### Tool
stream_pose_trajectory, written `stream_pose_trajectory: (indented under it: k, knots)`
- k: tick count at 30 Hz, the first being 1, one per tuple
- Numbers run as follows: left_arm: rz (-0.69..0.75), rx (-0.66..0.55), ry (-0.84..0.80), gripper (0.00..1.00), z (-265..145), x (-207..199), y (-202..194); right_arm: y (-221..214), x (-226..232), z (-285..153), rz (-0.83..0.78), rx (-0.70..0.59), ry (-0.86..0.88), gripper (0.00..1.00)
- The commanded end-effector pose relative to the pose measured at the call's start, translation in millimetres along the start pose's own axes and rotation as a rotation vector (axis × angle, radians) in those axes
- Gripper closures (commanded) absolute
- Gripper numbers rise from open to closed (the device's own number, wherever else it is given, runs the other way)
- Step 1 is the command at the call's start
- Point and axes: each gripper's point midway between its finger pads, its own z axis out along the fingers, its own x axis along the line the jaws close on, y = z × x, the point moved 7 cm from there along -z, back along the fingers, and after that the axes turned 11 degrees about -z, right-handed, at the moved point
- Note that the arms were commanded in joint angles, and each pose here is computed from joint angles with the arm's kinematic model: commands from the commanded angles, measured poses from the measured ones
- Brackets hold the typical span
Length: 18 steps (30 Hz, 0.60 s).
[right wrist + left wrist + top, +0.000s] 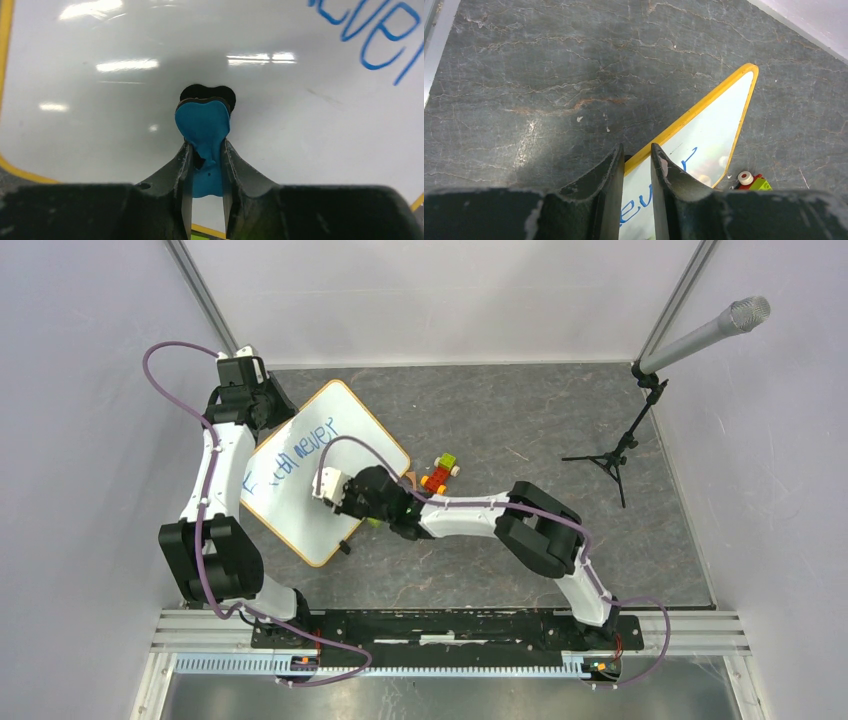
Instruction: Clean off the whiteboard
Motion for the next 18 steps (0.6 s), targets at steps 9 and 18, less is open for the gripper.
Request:
stream_pose_trajectory:
  k: [9, 18]
  knots:
    - [0.005, 0.018, -0.016, 0.68, -10, -4, -1, 77, -16, 46, -0.02, -0.093, -0.041, 0.76]
    - [0.01, 0.013, -0.011, 0.68, -11, -4, -1, 100, 10, 48, -0.169, -0.137, 0.027, 0.75]
